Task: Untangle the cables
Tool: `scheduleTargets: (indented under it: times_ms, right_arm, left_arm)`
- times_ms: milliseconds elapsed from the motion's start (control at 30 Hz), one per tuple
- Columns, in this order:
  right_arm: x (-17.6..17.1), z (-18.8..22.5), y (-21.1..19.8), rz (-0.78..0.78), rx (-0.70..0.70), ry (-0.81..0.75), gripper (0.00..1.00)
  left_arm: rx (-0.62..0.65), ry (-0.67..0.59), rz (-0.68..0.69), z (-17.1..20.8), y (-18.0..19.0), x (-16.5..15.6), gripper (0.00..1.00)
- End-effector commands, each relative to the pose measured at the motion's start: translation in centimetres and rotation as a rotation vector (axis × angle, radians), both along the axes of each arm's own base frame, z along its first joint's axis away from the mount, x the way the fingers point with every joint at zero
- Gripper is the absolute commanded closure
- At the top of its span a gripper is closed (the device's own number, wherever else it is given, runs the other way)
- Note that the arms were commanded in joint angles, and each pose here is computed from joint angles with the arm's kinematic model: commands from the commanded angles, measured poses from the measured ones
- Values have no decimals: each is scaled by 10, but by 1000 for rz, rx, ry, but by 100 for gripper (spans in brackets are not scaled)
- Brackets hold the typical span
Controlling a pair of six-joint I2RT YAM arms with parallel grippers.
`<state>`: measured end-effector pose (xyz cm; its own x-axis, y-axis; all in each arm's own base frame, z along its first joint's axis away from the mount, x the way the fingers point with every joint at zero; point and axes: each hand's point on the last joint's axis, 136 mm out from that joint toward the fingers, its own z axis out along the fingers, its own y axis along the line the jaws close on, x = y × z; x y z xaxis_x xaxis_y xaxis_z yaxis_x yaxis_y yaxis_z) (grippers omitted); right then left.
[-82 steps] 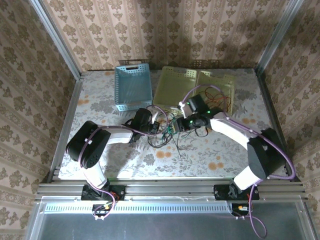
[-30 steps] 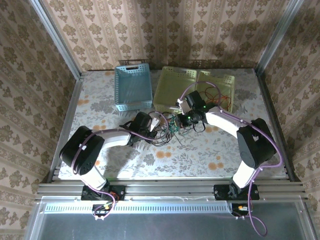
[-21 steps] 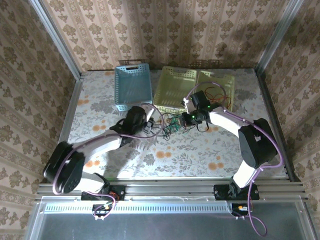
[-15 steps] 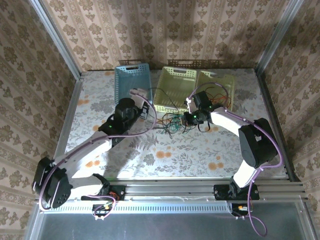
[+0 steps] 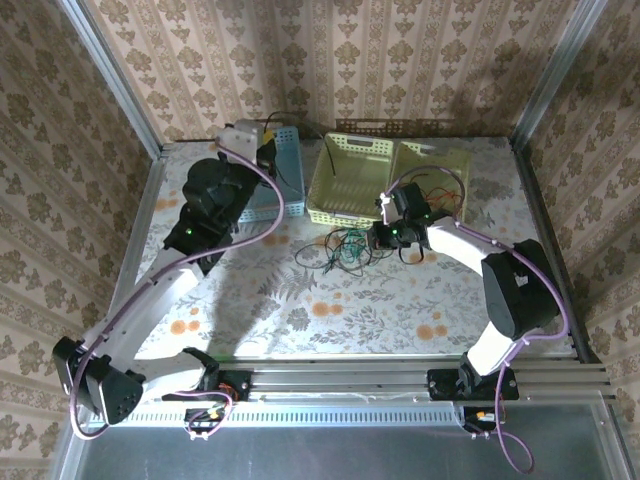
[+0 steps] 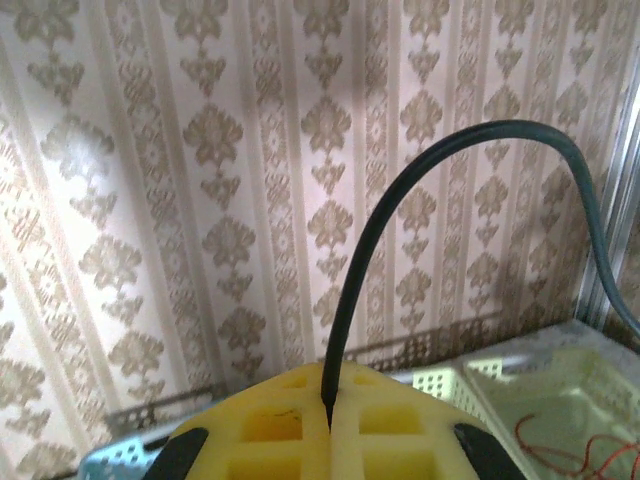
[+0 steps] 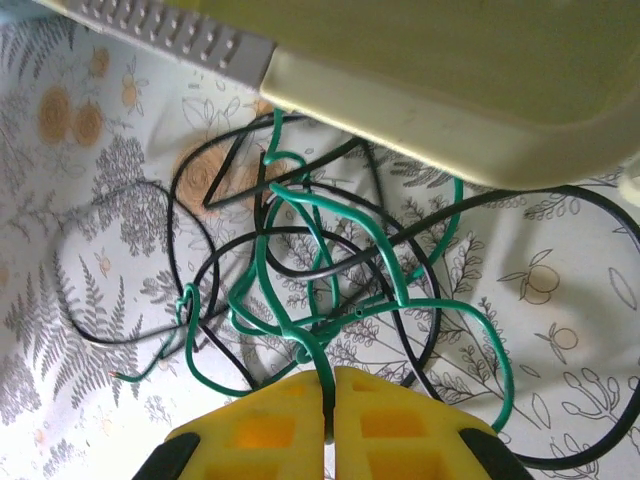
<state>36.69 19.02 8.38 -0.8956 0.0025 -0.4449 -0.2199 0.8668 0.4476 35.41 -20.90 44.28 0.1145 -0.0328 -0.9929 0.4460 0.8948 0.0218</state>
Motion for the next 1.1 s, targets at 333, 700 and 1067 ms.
scheduleTargets:
  times_ms: [333, 700, 1067]
  right_arm:
    - [3, 26, -9, -58, 71, -59, 89]
    - [-13, 42, -15, -49, 67, -95, 88]
    - [-20, 44, -19, -39, 45, -104, 89]
  left_arm:
    - [-81, 30, -170, 10, -55, 96, 100]
    - [4, 353, -126, -160, -107, 183, 100]
    - [236, 476, -210, -227, -120, 101, 20]
